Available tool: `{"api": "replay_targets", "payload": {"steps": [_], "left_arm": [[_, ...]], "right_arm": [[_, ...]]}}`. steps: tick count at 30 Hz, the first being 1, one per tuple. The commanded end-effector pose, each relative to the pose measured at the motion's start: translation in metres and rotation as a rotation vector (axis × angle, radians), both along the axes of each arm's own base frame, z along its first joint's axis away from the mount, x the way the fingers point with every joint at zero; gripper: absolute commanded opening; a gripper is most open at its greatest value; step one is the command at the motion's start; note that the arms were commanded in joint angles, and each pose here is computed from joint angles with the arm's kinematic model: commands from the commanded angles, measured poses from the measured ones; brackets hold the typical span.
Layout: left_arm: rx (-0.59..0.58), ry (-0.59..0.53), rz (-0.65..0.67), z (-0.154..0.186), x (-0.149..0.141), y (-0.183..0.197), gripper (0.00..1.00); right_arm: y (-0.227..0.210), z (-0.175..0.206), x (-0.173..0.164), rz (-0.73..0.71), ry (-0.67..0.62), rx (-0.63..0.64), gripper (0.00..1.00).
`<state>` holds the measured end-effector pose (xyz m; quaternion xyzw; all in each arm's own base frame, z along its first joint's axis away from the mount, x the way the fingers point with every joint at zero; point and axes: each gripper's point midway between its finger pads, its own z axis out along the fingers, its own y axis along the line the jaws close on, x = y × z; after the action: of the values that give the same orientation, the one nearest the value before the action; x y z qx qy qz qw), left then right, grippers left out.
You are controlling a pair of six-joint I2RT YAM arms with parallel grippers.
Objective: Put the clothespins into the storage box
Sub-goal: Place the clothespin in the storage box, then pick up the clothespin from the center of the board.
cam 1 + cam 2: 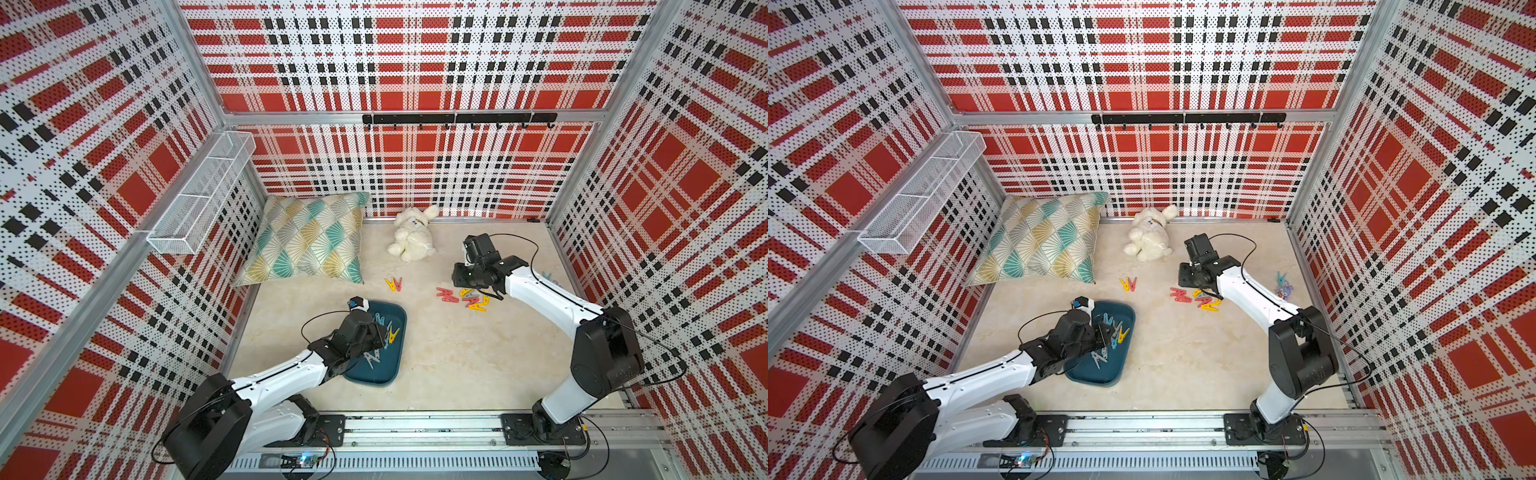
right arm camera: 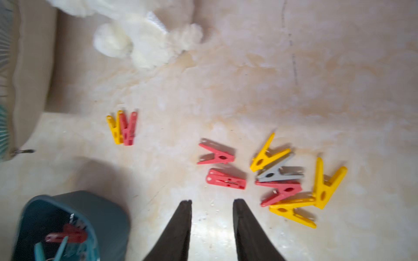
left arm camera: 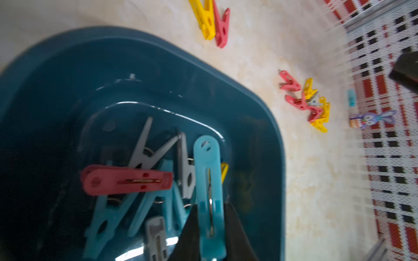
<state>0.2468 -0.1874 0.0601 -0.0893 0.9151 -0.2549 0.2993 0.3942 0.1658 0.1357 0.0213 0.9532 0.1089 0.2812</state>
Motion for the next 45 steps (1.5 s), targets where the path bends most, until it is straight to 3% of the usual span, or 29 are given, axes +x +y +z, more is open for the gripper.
{"api": "replay_targets", "payload": {"steps": [1,13,21,40,45], "left_arm": [[0.115,0.004,0.019,-0.004,0.001,0.01,0.08],[0.217,-0.01,0.052,0.001,-0.012,0.02,0.16],[0.197,-0.067,0.096,0.025,-0.008,0.027,0.41],[0.161,-0.094,0.097,0.04,-0.003,0.024,0.41],[0.158,-0.095,0.099,0.04,-0.003,0.024,0.41]], "right_arm": [[-0.035,-0.027,0.002,-0.038,0.049,-0.118,0.39],[-0.092,-0.078,0.011,-0.148,0.15,-0.211,0.41],[-0.11,-0.087,0.011,-0.194,0.164,-0.22,0.4],[-0.121,-0.112,0.014,-0.227,0.199,-0.199,0.36],[-0.12,-0.115,0.016,-0.225,0.205,-0.192,0.25]]}}
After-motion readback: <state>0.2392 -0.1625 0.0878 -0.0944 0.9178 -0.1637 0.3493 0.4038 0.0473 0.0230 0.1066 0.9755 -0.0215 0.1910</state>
